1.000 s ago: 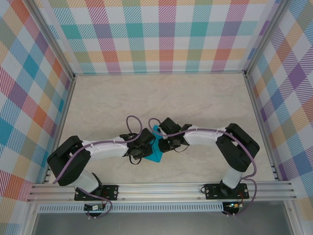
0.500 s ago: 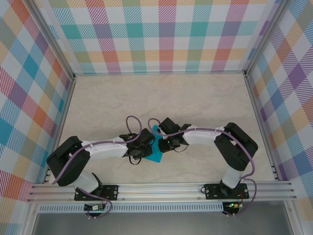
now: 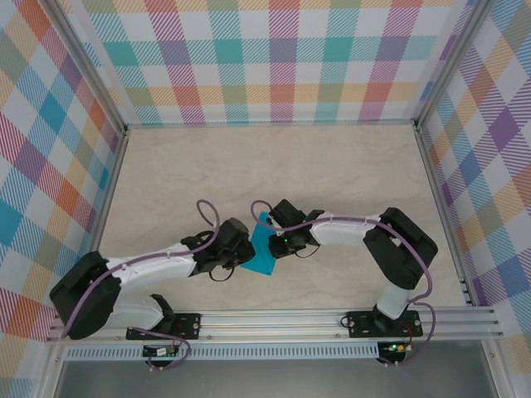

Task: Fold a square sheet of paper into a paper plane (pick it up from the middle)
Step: Fold the triangle a second time at the center of the table.

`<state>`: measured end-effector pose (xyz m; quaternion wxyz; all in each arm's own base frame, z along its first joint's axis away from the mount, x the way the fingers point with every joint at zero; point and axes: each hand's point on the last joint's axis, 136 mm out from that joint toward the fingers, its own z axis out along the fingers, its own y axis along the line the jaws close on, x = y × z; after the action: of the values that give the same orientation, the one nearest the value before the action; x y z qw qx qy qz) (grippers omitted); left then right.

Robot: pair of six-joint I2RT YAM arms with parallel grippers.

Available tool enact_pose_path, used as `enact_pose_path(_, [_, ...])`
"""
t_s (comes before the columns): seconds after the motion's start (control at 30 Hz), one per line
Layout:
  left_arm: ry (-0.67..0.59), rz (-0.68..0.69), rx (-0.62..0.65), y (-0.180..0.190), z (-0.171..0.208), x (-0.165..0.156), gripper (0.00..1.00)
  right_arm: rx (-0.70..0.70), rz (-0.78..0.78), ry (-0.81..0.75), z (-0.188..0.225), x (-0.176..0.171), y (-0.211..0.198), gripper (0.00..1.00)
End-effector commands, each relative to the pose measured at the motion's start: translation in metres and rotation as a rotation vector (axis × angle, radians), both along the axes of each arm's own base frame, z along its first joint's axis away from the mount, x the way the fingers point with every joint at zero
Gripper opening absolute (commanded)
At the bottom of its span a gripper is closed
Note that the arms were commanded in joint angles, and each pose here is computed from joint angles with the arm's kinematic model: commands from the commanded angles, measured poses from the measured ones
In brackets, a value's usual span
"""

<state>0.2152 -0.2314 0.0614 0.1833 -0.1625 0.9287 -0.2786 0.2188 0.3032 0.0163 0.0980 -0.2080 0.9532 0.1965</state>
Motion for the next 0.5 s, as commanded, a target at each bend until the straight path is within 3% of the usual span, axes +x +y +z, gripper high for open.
enact_pose_path(0.0, [-0.074, 0.045, -0.235, -0.008, 0.027, 0.017, 0.15, -0.042, 0.003, 0.012, -0.013, -0.002, -0.009, 0.14])
enact_pose_path(0.2, [-0.107, 0.029, -0.343, -0.016, 0.042, 0.028, 0.14, -0.040, -0.005, 0.014, -0.014, -0.002, -0.010, 0.13])
enact_pose_path(0.47, [-0.089, 0.011, -0.341, -0.033, 0.032, 0.044, 0.14, -0.041, -0.005, 0.019, -0.016, -0.003, -0.010, 0.13])
